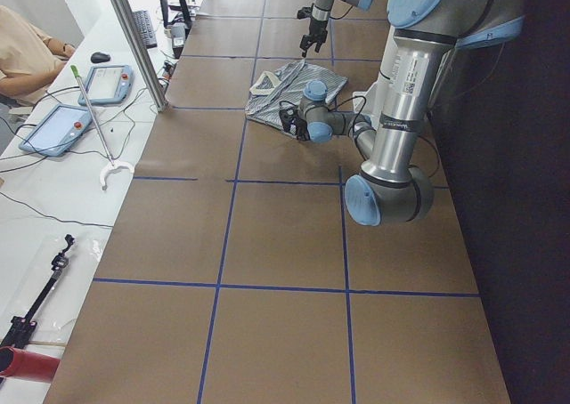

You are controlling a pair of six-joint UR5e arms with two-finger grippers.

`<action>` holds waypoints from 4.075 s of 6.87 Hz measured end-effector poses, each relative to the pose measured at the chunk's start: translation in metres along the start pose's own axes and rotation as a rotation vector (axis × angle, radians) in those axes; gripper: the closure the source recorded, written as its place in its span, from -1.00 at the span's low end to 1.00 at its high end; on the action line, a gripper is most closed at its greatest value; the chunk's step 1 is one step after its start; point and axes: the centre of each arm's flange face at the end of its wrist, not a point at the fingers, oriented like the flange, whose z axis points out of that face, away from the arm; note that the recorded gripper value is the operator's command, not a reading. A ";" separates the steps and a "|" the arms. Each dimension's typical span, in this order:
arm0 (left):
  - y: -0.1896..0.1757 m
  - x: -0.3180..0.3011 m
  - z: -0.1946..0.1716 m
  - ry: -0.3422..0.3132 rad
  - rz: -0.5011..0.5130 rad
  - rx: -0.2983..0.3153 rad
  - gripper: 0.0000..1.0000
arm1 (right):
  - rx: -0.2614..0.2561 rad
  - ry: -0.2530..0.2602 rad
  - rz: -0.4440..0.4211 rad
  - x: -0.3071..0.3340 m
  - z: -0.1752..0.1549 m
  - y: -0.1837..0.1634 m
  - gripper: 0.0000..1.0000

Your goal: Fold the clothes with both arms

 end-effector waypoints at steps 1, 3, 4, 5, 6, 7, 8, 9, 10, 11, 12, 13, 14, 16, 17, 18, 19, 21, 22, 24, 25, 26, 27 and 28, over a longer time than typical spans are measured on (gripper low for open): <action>0.001 0.002 -0.005 0.003 -0.003 -0.001 1.00 | -0.001 -0.001 0.000 0.000 0.000 0.000 -1.00; 0.004 0.007 -0.017 -0.011 0.002 -0.002 1.00 | -0.002 -0.001 0.000 0.000 0.000 0.001 -1.00; 0.004 0.007 -0.018 -0.017 0.003 -0.001 0.22 | -0.001 0.000 0.000 0.000 0.001 0.000 -1.00; 0.006 0.008 -0.016 -0.026 0.001 -0.002 0.14 | -0.001 0.000 0.000 0.000 0.001 0.000 -1.00; 0.010 0.015 -0.011 -0.051 -0.003 -0.003 0.01 | -0.001 0.001 0.000 0.000 0.001 0.000 -1.00; 0.015 0.027 -0.008 -0.092 -0.007 0.001 -0.05 | 0.000 0.001 0.001 0.000 0.001 0.000 -1.00; 0.017 0.036 -0.006 -0.122 -0.009 0.006 -0.04 | 0.001 0.001 0.001 0.000 0.001 -0.001 -1.00; 0.017 0.038 -0.004 -0.137 -0.010 0.010 -0.04 | 0.001 0.001 0.001 0.000 0.002 -0.001 -1.00; 0.017 0.038 -0.001 -0.148 -0.010 0.016 -0.03 | 0.001 0.002 0.001 0.000 0.002 -0.001 -1.00; 0.015 0.036 0.003 -0.158 -0.011 0.023 -0.03 | 0.001 0.002 0.001 0.000 0.002 -0.001 -1.00; 0.014 0.034 0.006 -0.167 -0.012 0.029 -0.03 | 0.002 0.004 0.001 0.001 0.003 -0.001 -1.00; 0.013 0.032 0.009 -0.174 -0.013 0.032 -0.03 | 0.004 0.007 0.000 0.001 0.005 -0.001 -1.00; 0.012 0.031 0.011 -0.178 -0.014 0.034 -0.04 | 0.004 0.009 0.000 0.001 0.006 -0.001 -1.00; 0.012 0.030 0.012 -0.192 -0.017 0.037 0.76 | 0.004 0.008 0.000 0.001 0.006 -0.001 -1.00; 0.012 0.030 0.011 -0.194 -0.020 0.037 1.00 | 0.003 0.008 0.000 0.001 0.006 0.000 -1.00; 0.012 0.031 0.010 -0.194 -0.024 0.037 1.00 | 0.003 0.009 0.000 0.001 0.006 0.000 -1.00; 0.011 0.032 0.008 -0.192 -0.027 0.038 1.00 | 0.002 0.009 0.000 0.001 0.006 0.000 -1.00; 0.008 0.034 0.002 -0.201 -0.029 0.046 1.00 | 0.002 0.009 0.000 0.001 0.006 0.000 -1.00; 0.001 0.035 -0.001 -0.205 -0.025 0.060 1.00 | 0.003 0.009 0.000 0.001 0.006 -0.001 -1.00; -0.037 0.041 -0.012 -0.208 0.077 0.130 1.00 | 0.004 0.007 0.002 0.000 0.005 -0.001 -1.00; -0.057 0.045 -0.015 -0.205 0.150 0.177 1.00 | 0.003 0.006 0.003 0.000 0.004 -0.001 -1.00; -0.081 0.056 -0.013 -0.190 0.220 0.233 1.00 | 0.004 0.005 0.003 0.000 0.004 -0.002 -1.00; -0.116 0.073 -0.005 -0.165 0.280 0.294 1.00 | 0.005 0.005 0.002 0.000 0.004 -0.003 -1.00; -0.158 0.093 0.011 -0.154 0.324 0.346 1.00 | 0.003 0.003 0.002 0.000 0.003 -0.002 -1.00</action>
